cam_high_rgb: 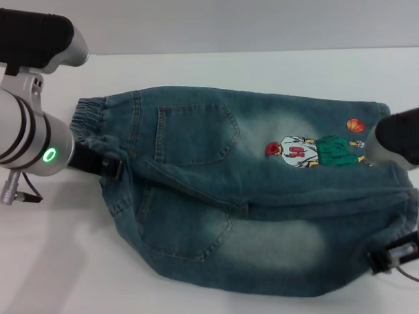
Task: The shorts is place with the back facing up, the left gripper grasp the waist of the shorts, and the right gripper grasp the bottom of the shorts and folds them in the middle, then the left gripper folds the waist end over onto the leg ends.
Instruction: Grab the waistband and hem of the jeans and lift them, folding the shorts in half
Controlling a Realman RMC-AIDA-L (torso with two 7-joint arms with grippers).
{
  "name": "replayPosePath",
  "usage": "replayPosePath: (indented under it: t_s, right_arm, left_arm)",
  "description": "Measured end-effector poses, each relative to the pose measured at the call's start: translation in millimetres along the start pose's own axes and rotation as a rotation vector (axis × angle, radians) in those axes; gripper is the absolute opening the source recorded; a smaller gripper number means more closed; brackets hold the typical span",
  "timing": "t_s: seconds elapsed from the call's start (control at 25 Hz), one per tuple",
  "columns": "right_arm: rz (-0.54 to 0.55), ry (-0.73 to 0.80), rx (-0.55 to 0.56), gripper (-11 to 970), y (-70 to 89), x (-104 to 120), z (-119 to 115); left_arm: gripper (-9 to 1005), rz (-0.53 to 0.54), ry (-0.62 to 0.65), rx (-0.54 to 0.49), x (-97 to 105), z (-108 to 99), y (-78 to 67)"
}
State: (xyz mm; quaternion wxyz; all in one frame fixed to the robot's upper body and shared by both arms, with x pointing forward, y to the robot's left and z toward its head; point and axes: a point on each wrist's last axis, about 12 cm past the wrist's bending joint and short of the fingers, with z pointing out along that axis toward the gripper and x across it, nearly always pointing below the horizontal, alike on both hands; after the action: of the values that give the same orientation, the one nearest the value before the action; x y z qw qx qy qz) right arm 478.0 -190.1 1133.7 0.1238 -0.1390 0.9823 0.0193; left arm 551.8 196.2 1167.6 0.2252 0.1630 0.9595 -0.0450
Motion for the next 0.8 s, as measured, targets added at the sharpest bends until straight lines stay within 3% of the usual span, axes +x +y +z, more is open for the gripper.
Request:
replayPosePath:
  t_s: [0.36,0.6,0.8]
  right_arm:
    - [-0.018,-0.199,-0.037,30,5.5,-21.7,-9.2]
    - [0.009,-0.306,-0.031,32,-1.8,-29.6,-12.8]
    - [0.073,-0.41,-0.018,33,-16.9,-28.0,-18.6]
  left_arm:
    - [213,-0.029,-0.098,-0.002,-2.3,-2.6,6.0]
    - [213,-0.058,-0.152,-0.012,1.1,0.2,14.1]
    - [214,-0.093,-0.21,-0.023,1.4,-0.9,24.6]
